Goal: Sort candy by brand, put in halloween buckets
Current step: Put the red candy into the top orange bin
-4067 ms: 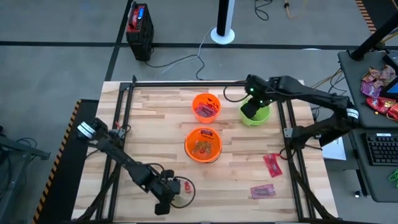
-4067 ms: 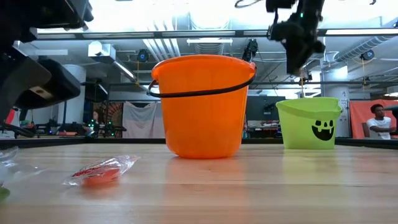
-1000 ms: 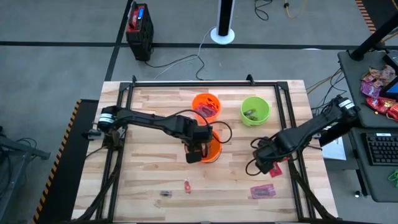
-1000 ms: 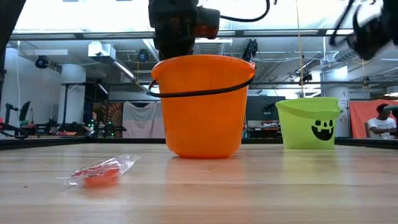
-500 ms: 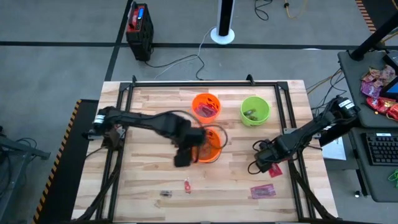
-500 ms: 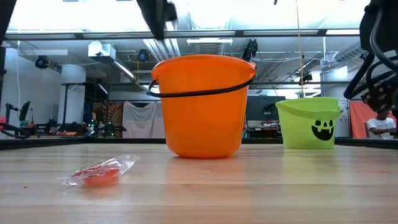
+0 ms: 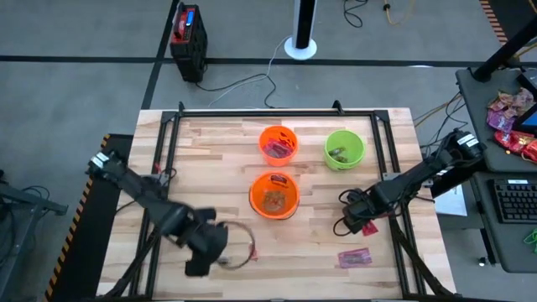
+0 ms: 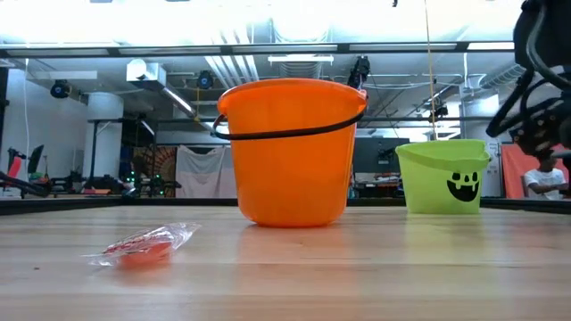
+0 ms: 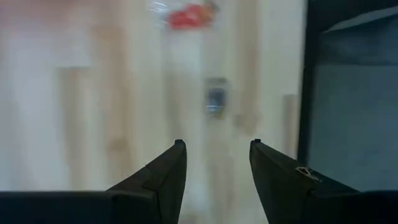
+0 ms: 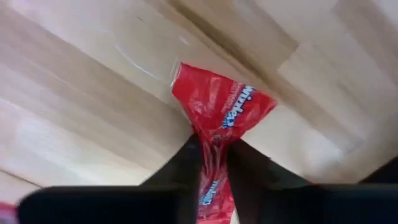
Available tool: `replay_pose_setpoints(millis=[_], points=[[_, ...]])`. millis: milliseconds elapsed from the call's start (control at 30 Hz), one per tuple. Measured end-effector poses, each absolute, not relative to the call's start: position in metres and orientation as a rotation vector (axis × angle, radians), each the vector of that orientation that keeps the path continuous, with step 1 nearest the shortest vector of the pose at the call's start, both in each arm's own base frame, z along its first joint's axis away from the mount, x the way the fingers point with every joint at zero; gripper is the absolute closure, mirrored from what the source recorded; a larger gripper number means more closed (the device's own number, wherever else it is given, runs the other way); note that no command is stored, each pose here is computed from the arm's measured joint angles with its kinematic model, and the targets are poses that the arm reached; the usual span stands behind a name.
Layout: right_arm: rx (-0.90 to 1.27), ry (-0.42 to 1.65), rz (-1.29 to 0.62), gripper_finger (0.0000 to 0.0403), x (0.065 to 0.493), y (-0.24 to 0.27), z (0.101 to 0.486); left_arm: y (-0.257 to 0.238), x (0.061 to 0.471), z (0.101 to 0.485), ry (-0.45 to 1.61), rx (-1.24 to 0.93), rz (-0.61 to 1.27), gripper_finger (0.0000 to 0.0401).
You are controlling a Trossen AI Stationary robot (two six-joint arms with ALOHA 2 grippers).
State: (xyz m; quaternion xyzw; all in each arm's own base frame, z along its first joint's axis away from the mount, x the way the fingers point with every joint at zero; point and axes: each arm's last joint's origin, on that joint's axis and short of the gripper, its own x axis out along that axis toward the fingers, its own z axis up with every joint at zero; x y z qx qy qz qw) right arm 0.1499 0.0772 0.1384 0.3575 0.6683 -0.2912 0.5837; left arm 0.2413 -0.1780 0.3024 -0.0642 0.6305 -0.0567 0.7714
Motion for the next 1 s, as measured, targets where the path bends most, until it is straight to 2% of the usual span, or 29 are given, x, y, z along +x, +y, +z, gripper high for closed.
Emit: replay_pose_setpoints(millis=[133, 367, 533, 700, 833, 1000], points=[[0.796, 1.573, -0.664, 0.0383, 0.156, 0.079, 0.153, -0.198, 0.236, 0.259, 1.303, -0.239, -0.153, 0.0242], [0.740, 1.555, -0.602, 0.0381, 0.175, 0.088, 0.227, -0.206, 0.241, 0.202, 1.307, -0.230, -0.145, 0.0242], [0.758, 1.297, -0.499, 0.0381, 0.199, 0.086, 0.301, -0.207, 0.245, 0.180, 1.305, -0.208, -0.136, 0.0242], [0.703, 1.007, -0.461, 0.0381, 0.219, 0.056, 0.364, -0.211, 0.249, 0.167, 1.307, -0.203, -0.133, 0.0242], [0.582, 0.845, -0.477, 0.0381, 0.237, 0.020, 0.388, -0.212, 0.251, 0.155, 1.328, -0.174, -0.109, 0.0242], [0.429, 0.684, -0.491, 0.0381, 0.271, -0.029, 0.392, -0.213, 0.253, 0.144, 1.351, -0.173, -0.083, 0.0242]])
